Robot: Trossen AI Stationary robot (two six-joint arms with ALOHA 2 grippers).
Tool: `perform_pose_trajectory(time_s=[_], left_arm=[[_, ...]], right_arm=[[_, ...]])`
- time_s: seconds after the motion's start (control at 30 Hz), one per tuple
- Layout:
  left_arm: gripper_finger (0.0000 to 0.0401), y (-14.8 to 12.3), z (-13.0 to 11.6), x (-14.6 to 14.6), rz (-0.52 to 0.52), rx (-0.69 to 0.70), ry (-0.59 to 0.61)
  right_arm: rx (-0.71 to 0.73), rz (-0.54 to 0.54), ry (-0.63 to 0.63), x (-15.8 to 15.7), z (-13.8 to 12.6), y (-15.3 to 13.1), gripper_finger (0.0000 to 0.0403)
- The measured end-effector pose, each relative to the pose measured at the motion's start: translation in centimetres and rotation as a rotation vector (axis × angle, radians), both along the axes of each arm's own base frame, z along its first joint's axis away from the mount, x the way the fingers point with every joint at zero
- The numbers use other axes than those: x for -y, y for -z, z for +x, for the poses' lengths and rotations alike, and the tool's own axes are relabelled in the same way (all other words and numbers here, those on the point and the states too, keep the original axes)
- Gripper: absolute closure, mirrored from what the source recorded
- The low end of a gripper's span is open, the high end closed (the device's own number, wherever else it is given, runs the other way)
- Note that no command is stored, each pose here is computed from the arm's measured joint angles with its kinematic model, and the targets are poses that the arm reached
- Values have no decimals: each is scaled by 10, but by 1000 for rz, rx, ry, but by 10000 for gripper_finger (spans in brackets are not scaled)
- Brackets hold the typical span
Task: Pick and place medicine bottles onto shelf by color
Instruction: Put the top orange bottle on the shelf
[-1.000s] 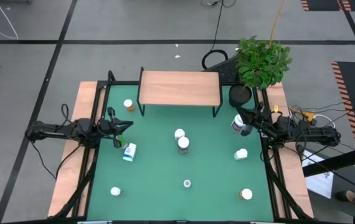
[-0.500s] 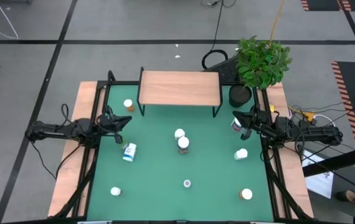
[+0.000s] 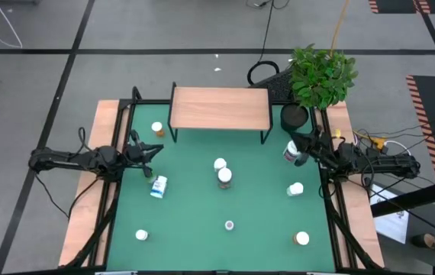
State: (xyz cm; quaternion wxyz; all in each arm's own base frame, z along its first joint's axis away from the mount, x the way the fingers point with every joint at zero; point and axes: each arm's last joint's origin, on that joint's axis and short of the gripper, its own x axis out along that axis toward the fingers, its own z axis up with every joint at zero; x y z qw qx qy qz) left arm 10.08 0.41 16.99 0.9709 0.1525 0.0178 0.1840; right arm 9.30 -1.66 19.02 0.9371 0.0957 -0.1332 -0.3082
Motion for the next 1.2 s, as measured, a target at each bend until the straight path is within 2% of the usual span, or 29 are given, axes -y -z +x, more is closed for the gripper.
perform_pose_trajectory(time_s=[0.07,0.17,0.27,0.37,0.47,0.57,0.63,0.7,0.83,1.0,1.13,1.2], left_arm=[[375,-8,0,-1,29,65,-8],[375,-15,0,-3,32,141,-35],[375,-14,1,-6,38,118,-62],[374,-7,3,-7,54,45,-60],[374,-6,4,-8,65,29,-65],[373,-7,4,-9,26,48,-85],[366,-8,3,-10,-61,99,-141],[353,-9,3,-12,-131,145,-182],[322,-8,3,-12,-205,175,-183],[289,-7,3,-12,-215,165,-182],[272,-2,3,-12,-208,111,-188],[267,1,3,-12,-243,99,-190]], right_arm=[[39,68,57,2,-1,1,398],[53,67,61,2,-1,-1,398],[9,-3,46,1,-1,-2,398],[-84,-115,-57,-2,2,1,398],[-109,-128,-87,-3,5,2,398],[-92,-110,-92,-3,6,2,398],[-103,-108,-96,-3,7,3,398],[-116,-109,-96,-3,8,4,398],[-111,-108,-100,-3,10,3,398],[-98,-164,-133,-4,10,0,394],[-61,-156,-129,-4,9,-3,378],[-44,-140,-132,-4,9,-4,369]])
